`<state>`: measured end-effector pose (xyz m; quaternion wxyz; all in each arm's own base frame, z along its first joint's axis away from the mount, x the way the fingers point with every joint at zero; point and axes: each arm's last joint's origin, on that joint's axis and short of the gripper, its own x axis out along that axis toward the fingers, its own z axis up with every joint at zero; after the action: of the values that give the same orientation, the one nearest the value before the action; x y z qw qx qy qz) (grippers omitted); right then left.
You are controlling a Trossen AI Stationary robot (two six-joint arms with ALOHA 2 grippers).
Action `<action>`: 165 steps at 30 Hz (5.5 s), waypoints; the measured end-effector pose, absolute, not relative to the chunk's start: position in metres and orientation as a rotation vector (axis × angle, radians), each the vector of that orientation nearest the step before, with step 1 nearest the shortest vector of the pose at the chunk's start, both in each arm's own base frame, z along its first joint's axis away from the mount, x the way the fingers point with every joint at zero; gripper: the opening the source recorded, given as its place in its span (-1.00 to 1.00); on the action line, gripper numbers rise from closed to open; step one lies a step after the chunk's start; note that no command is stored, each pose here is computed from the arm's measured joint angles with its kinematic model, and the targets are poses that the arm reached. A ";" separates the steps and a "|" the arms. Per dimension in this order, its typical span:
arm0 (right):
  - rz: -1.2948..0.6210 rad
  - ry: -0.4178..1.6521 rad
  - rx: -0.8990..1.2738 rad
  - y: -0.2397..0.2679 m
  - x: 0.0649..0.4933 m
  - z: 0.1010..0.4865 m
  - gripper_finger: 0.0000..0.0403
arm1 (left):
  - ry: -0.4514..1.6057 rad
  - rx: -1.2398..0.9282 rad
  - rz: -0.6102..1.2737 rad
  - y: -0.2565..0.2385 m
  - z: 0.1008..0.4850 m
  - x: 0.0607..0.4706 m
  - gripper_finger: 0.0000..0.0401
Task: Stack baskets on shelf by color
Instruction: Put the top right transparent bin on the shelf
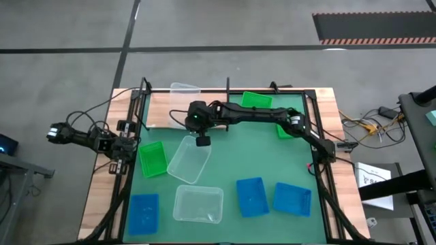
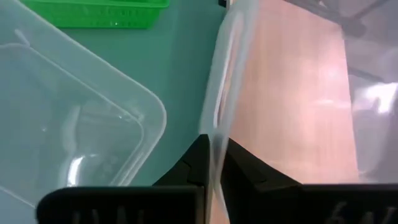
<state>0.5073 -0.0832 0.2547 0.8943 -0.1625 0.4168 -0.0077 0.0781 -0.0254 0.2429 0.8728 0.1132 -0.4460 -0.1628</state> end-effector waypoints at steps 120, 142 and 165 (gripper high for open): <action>0.068 0.903 -0.249 0.116 0.330 0.313 -0.96 | 1.457 -0.108 0.690 0.107 0.272 0.181 -0.96; 0.044 0.953 -0.218 0.116 0.327 0.297 -0.96 | 1.570 0.001 0.908 0.113 0.258 0.167 -0.96; 0.048 0.953 -0.211 0.120 0.326 0.294 -0.96 | 1.454 -0.060 0.978 0.140 0.227 0.182 -0.96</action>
<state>0.3259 0.1202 0.2945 0.8829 -0.1011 0.4579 0.0232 0.1819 0.1396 0.2265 0.6397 -0.0262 0.6374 0.4287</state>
